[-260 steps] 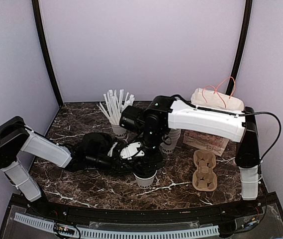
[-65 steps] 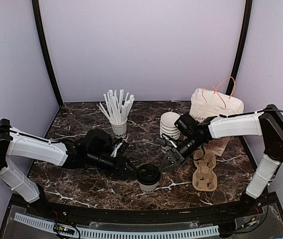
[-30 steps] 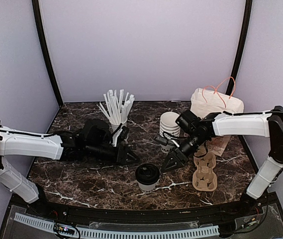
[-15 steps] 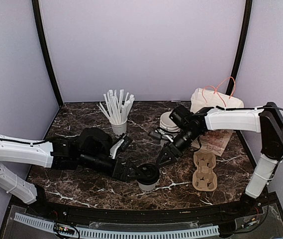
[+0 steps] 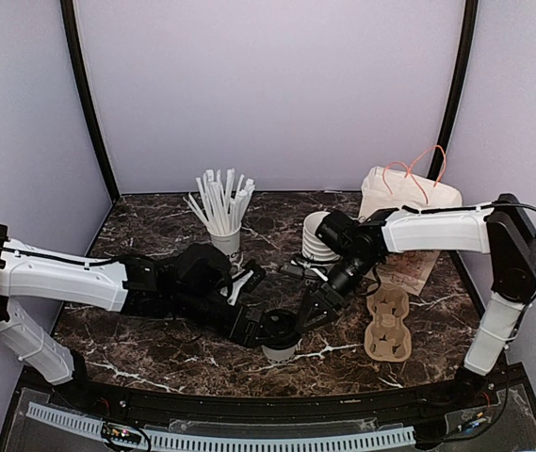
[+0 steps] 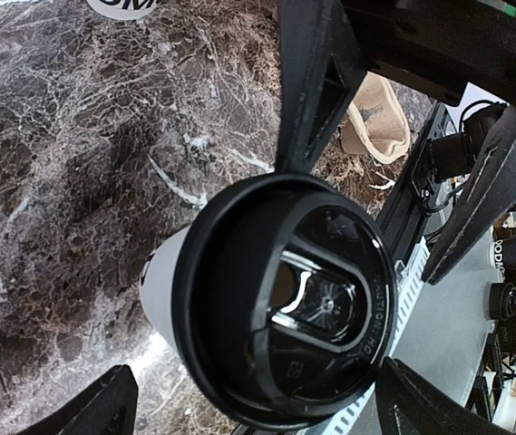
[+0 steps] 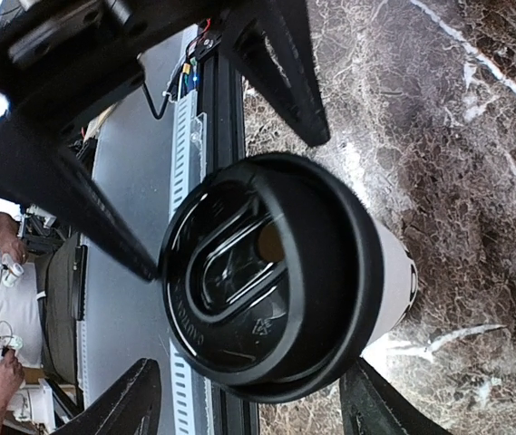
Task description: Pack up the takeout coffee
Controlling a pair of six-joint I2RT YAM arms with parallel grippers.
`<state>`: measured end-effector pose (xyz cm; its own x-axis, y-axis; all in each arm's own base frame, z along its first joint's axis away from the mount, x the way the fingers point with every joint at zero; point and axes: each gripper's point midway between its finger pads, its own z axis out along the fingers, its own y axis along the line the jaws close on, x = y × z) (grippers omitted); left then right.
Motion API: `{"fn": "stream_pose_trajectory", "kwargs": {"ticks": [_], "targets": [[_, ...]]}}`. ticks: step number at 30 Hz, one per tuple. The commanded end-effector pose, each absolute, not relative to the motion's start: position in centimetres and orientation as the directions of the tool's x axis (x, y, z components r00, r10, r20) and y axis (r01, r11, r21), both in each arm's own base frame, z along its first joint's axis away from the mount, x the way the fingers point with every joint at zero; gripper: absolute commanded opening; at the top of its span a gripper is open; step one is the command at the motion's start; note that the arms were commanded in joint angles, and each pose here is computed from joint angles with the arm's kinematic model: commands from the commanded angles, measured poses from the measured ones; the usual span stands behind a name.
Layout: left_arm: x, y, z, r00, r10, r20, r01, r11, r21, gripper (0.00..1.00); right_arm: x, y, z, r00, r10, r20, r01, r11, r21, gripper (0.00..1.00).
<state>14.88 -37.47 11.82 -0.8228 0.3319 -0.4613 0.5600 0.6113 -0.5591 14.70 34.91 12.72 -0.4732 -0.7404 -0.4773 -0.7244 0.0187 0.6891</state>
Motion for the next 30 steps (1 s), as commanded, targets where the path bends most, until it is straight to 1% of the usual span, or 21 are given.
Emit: {"fn": "stream_pose_trajectory", "kwargs": {"ticks": [1, 12, 18, 21, 23, 25, 26, 27, 28, 29, 30], "targets": [[16.7, -36.5, 11.5, -0.815, 0.330, -0.476, 0.563, 0.647, -0.515, 0.93, 12.7, 34.1, 14.0, -0.442, -0.742, -0.504, -0.708, -0.055, 0.704, 0.69], [19.4, -35.3, 11.4, -0.810, 0.319, -0.493, 0.561, 0.666, -0.491, 0.92, 11.2, 33.1, 14.0, -0.403, -0.760, -0.509, -0.723, -0.076, 0.686, 0.69], [19.5, -35.8, 14.4, -0.788, 0.275, -0.551, 0.585, 0.616, -0.528, 0.92, 11.8, 32.7, 14.7, -0.436, -0.730, -0.526, -0.729, -0.057, 0.682, 0.70], [19.2, -35.5, 15.6, -0.793, 0.245, -0.557, 0.575, 0.602, -0.554, 0.92, 13.2, 32.6, 14.9, -0.477, -0.706, -0.524, -0.730, -0.014, 0.683, 0.69], [19.1, -34.9, 15.8, -0.814, 0.209, -0.542, 0.538, 0.622, -0.569, 0.92, 15.2, 32.6, 14.4, -0.514, -0.686, -0.515, -0.747, 0.063, 0.662, 0.65], [19.2, -34.1, 15.4, -0.849, 0.155, -0.506, 0.470, 0.659, -0.587, 0.91, 17.1, 32.4, 14.0, -0.550, -0.662, -0.510, -0.753, 0.129, 0.645, 0.62], [18.9, -33.8, 14.9, -0.874, 0.120, -0.470, 0.420, 0.671, -0.611, 0.91, 18.0, 32.3, 13.8, -0.567, -0.650, -0.506, -0.752, 0.157, 0.640, 0.61], [18.9, -33.8, 14.8, -0.883, 0.100, -0.458, 0.401, 0.667, -0.628, 0.89, 18.7, 32.3, 13.6, -0.579, -0.641, -0.505, -0.753, 0.182, 0.632, 0.60], [18.5, -33.6, 14.1, -0.908, 0.073, -0.413, 0.351, 0.671, -0.653, 0.89, 19.4, 32.2, 13.5, -0.587, -0.635, -0.502, -0.754, 0.204, 0.625, 0.59], [18.6, -33.9, 14.2, -0.911, 0.054, -0.408, 0.341, 0.654, -0.675, 0.87, 19.9, 32.2, 13.3, -0.593, -0.633, -0.499, -0.755, 0.220, 0.618, 0.58], [18.1, -33.8, 13.3, -0.929, 0.049, -0.366, 0.308, 0.652, -0.693, 0.86, 20.2, 32.3, 13.2, -0.598, -0.630, -0.496, -0.752, 0.225, 0.620, 0.57]]}}
